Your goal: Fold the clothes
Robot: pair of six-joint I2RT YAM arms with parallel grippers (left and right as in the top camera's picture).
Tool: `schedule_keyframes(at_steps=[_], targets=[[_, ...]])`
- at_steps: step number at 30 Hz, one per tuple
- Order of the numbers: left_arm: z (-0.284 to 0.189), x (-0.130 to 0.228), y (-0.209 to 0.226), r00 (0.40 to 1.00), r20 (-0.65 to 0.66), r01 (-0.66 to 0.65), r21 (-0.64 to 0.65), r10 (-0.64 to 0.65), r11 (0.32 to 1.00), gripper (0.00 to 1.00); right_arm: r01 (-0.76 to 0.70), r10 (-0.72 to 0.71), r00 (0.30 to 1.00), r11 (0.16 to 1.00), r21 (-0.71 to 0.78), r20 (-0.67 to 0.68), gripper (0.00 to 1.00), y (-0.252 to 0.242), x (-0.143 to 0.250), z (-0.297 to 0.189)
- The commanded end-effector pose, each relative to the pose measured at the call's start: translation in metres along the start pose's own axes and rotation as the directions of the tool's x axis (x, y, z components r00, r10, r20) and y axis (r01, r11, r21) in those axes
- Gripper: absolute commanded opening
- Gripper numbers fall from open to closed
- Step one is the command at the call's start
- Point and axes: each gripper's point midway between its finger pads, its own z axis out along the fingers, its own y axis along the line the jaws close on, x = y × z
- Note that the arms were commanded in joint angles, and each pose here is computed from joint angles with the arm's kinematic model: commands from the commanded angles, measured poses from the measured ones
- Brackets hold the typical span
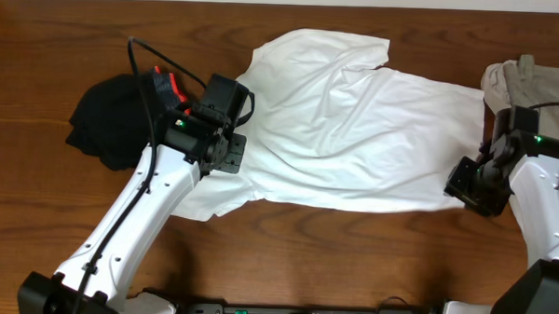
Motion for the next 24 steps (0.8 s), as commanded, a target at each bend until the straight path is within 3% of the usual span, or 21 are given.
schedule_keyframes(at_steps=[1,8,13,15,16,20,22,24], targets=[[-0.006,-0.005,0.0,1.0,0.022,0.001,0.002,-0.001,1.0,0.45,-0.031,0.029,0.999,0.995,0.092,0.022,0.66,-0.019,-0.005,0.002],[-0.006,-0.005,0.0,1.0,0.022,0.001,0.002,-0.001,1.0,0.45,-0.05,0.052,0.999,0.992,0.114,-0.008,0.64,-0.025,0.006,0.012],[-0.006,-0.005,0.0,1.0,0.022,0.001,0.002,-0.001,1.0,0.45,-0.088,0.097,0.993,0.987,0.137,-0.06,0.38,-0.034,0.029,0.038],[-0.006,-0.005,0.0,1.0,0.022,0.001,0.002,-0.001,1.0,0.45,-0.102,0.115,0.99,0.984,0.15,-0.084,0.42,-0.039,0.04,0.049],[-0.006,-0.005,0.0,1.0,0.022,0.001,0.002,-0.001,1.0,0.46,-0.103,0.117,0.989,0.983,0.151,-0.092,0.53,-0.04,0.044,0.053],[-0.006,-0.005,0.0,1.0,0.023,0.001,0.002,-0.001,1.0,0.46,-0.121,0.135,0.983,0.986,0.114,-0.122,0.7,-0.038,0.053,0.063],[-0.006,-0.005,0.0,1.0,0.023,0.001,0.002,-0.001,1.0,0.46,-0.132,0.144,0.983,0.986,0.103,-0.114,0.69,-0.038,0.052,0.066],[-0.006,-0.005,0.0,1.0,0.023,0.001,0.002,-0.001,1.0,0.46,-0.146,0.153,0.985,0.985,0.09,-0.085,0.52,-0.038,0.046,0.071]])
